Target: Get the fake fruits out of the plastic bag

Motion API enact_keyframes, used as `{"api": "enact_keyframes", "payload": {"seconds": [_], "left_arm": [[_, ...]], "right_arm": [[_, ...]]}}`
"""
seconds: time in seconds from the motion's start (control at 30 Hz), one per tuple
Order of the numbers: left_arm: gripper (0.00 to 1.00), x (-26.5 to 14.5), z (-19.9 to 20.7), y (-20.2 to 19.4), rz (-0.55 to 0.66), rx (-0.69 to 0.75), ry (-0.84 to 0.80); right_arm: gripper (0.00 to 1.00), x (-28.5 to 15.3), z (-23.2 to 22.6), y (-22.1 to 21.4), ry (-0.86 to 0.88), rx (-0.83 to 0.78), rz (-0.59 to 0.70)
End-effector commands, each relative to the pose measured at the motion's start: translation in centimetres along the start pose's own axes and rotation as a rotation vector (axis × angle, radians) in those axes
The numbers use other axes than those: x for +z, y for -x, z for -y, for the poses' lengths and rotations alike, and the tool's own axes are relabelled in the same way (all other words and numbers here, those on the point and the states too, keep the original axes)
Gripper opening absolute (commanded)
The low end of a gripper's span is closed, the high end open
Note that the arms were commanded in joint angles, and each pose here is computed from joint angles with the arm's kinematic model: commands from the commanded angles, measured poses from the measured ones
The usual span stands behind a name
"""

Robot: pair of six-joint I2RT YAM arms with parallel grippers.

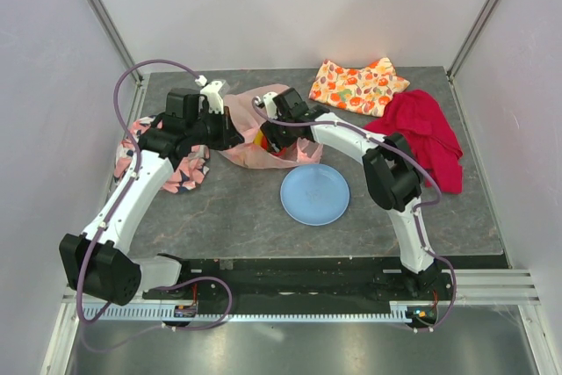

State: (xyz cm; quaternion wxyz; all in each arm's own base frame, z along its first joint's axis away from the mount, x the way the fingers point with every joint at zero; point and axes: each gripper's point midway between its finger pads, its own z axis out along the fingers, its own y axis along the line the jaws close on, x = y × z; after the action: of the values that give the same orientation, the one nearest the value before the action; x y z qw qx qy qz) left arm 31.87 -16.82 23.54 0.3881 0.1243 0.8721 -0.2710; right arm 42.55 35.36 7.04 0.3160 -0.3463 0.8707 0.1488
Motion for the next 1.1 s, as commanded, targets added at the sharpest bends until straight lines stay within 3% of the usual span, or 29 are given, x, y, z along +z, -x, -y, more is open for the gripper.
{"api": "enact_keyframes", "payload": {"seconds": [0.0, 0.07, 0.13, 0.17, 0.27, 0.43, 0.57, 0.67, 0.83, 0.93, 1.07], "left_arm": [[0.02, 0.0, 0.1, 2.0, 0.051, -0.003, -0.01], [0.01, 0.0, 0.0, 2.5, 0.065, 0.005, -0.006], [0.01, 0.1, -0.2, 2.7, 0.07, 0.01, -0.001], [0.01, 0.1, -0.2, 3.0, 0.076, 0.012, 0.001], [0.02, 0.2, -0.2, 3.5, 0.084, 0.016, -0.002], [0.02, 0.1, -0.1, 3.8, 0.095, 0.021, -0.005], [0.02, -0.1, -0.2, 3.8, 0.102, 0.03, 0.004], [0.02, -0.2, -0.3, 3.9, 0.105, 0.032, 0.007], [0.01, -0.3, -0.5, 4.1, 0.11, 0.042, 0.009], [0.02, -0.3, -0.6, 4.3, 0.118, 0.048, 0.011], [0.02, -0.5, -0.7, 4.3, 0.124, 0.05, 0.012]], "right_arm": [[0.45, -3.9, 0.3, 3.9, -0.023, -0.059, 0.12], [0.43, -8.2, 0.3, 6.2, -0.021, -0.094, 0.215], [0.42, -10.2, -0.2, 5.6, 0.008, -0.115, 0.251], [0.41, -13.4, -0.7, 6.8, 0.015, -0.142, 0.314], [0.41, -17.7, -2.3, 5.6, 0.076, -0.218, 0.37], [0.4, -21.9, -5.0, 0.2, 0.189, -0.336, 0.369], [0.4, -21.1, -4.0, -7.1, 0.14, -0.375, 0.24], [0.4, -20.8, -3.7, -10.1, 0.129, -0.38, 0.179], [0.4, -18.9, -1.8, -12.5, 0.054, -0.377, 0.056], [0.39, -17.4, 1.2, -13.8, -0.082, -0.38, -0.054], [0.41, -16.4, 3.3, -12.9, -0.185, -0.411, -0.087]]}}
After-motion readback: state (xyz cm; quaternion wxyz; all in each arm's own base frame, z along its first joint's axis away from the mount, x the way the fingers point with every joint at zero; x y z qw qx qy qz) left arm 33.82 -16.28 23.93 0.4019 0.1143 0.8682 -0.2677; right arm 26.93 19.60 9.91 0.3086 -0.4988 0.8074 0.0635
